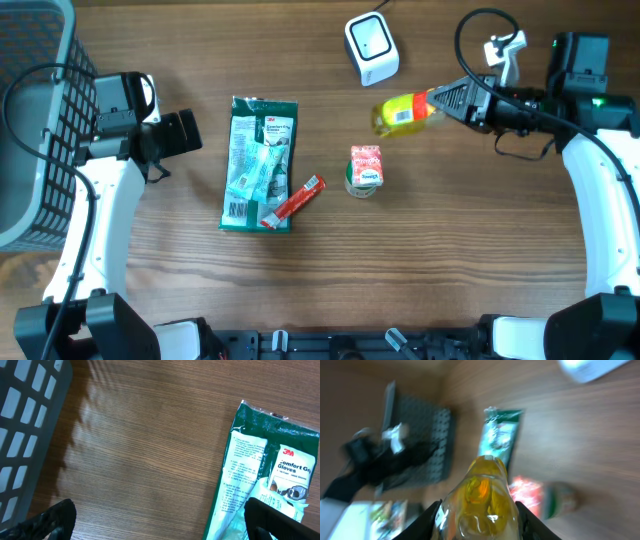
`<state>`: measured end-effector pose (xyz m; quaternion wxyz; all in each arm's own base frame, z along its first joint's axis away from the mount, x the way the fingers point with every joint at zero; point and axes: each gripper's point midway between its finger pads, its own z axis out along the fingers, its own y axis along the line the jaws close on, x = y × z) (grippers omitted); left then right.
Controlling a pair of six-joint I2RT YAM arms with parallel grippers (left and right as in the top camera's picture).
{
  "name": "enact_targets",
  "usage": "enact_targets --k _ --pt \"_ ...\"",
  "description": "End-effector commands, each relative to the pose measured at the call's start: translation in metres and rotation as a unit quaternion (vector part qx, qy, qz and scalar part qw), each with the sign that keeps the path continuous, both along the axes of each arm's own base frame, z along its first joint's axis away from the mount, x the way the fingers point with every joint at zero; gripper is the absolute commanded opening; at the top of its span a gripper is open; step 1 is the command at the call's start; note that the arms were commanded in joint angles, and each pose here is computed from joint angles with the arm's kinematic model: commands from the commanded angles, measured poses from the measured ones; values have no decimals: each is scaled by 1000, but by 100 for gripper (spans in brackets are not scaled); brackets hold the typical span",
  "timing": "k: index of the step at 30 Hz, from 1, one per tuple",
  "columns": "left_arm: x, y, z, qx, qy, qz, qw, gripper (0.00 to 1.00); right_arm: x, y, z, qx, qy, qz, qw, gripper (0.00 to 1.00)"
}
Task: Scan the item barcode
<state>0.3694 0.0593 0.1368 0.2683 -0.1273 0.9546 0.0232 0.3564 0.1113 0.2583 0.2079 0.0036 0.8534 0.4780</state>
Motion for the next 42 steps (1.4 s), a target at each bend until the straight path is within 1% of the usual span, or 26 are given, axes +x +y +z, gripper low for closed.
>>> enact_targets --k 1,5,11,25,32,42 --pt "1 3 1 8 0 -2 1000 100 -27 29 43 96 -48 94 990 29" --pt "1 3 1 8 0 -2 1000 100 -39 40 39 102 -16 108 989 24" --pt "1 3 1 8 0 -2 1000 100 -55 55 35 95 -18 146 985 25" --pt "1 3 1 8 0 -2 1000 100 -68 75 35 98 -11 179 979 25" --pt "1 3 1 8 0 -2 1000 100 -75 79 51 146 -14 198 969 25" --pt "1 3 1 8 0 -2 1000 100 -76 79 51 147 -10 197 969 25"
